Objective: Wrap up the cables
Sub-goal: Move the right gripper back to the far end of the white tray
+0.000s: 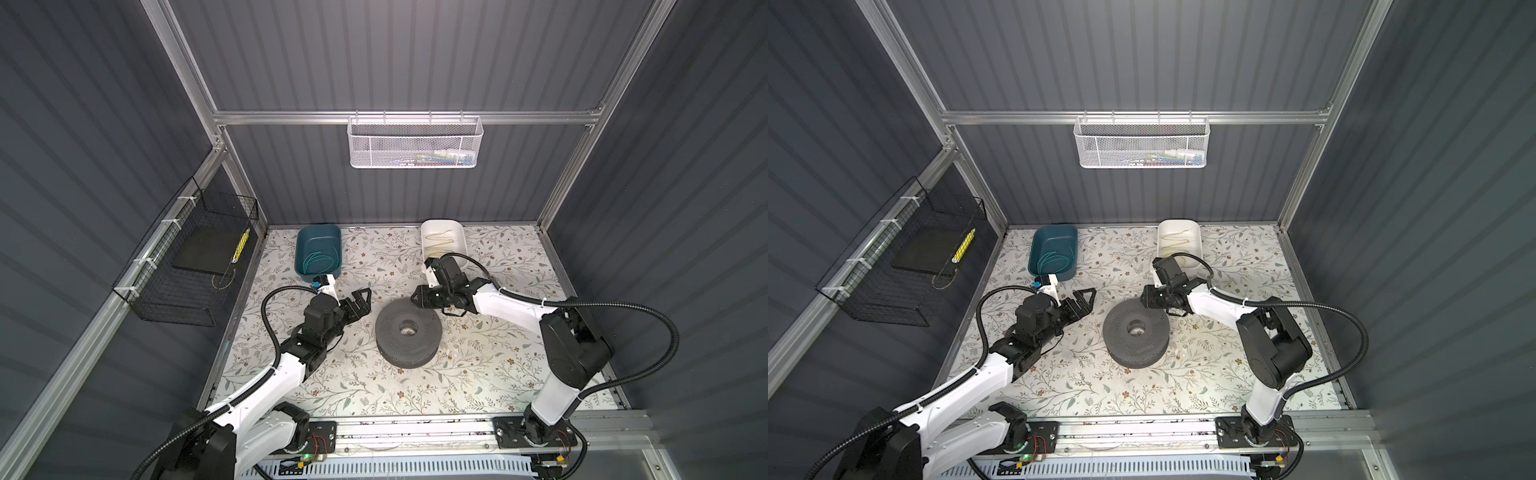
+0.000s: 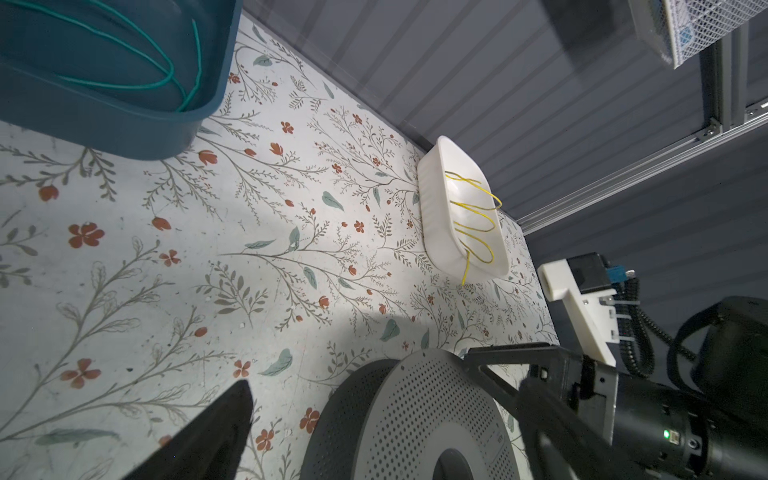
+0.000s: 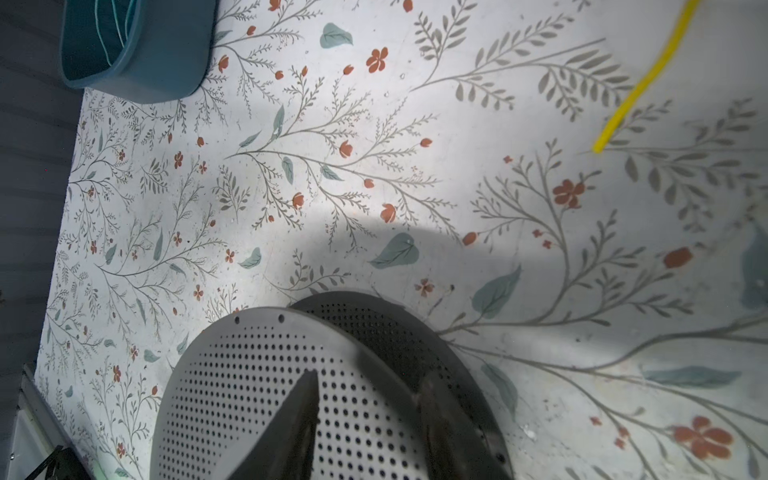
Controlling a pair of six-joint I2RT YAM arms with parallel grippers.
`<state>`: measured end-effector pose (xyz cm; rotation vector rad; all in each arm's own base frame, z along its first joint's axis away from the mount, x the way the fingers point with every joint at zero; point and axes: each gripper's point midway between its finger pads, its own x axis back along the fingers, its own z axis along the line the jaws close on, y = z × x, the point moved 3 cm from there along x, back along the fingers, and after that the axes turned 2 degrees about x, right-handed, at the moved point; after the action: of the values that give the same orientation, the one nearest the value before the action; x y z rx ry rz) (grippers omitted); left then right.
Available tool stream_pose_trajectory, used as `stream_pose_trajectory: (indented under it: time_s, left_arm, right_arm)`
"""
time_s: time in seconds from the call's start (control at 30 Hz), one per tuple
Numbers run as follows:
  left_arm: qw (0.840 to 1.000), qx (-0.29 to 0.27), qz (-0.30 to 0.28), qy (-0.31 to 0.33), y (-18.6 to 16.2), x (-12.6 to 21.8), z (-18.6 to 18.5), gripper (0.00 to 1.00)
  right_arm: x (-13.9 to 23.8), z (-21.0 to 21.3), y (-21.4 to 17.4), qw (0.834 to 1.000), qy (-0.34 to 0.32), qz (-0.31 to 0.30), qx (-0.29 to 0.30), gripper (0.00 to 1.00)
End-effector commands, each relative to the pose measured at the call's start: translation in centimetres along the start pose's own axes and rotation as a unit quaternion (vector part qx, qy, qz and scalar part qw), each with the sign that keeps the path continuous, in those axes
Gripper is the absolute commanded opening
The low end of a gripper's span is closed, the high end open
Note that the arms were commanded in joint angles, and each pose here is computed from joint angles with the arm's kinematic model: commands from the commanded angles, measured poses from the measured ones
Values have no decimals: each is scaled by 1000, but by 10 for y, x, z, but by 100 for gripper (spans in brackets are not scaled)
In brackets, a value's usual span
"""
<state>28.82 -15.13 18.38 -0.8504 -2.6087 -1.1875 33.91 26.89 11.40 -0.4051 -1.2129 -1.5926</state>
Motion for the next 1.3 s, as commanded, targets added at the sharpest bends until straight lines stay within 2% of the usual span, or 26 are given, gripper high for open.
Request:
stream_pose_trajectory:
  time_s: [0.0,0.1,0.2,0.3,0.37,0.4,0.47,0.57,0.63,0.7,0.8,0.97,1.1,1.27]
  left_arm:
    - [1000,-22,-2,8,2,4,1,99]
    - [1000,-24,-1,3,3,5,-3,99]
    - [1000,-27,1,7,4,7,-3,100]
    - [1000,-24,-4,17,7,11,-2,99]
    - [999,-17,-15,29,10,14,1,99]
    - [999,-12,-21,35,12,15,3,100]
    - [998,-1,-33,50,14,18,9,99]
    - [995,21,-46,89,15,20,22,99]
    - [994,21,-47,98,15,20,24,100]
    - [993,19,-44,105,15,20,26,99]
    - [993,16,-45,111,16,20,27,99]
    - [992,7,-43,117,16,14,28,99]
    - [993,6,-34,115,15,6,26,99]
    - [993,-2,-26,115,15,-1,24,99]
  right_arm:
    - [7,6,-9,1000,18,22,-10,42]
    - [24,5,1,1000,-3,-4,2,45]
    - [58,-6,35,998,-23,-61,-2,52]
    - [94,-28,77,989,-75,-130,-8,57]
    - [112,-41,103,980,-93,-173,-25,70]
    - [116,-49,114,976,-98,-189,-37,73]
    - [120,-62,134,971,-89,-211,-62,73]
    - [117,-85,161,965,-50,-226,-123,68]
    - [107,-106,176,957,-31,-225,-181,60]
    - [94,-119,189,952,-18,-220,-210,54]
    - [73,-135,202,944,0,-212,-253,53]
    - [45,-153,211,915,43,-221,-336,52]
    - [23,-160,208,892,87,-202,-395,52]
    - [7,-169,208,880,102,-201,-418,47]
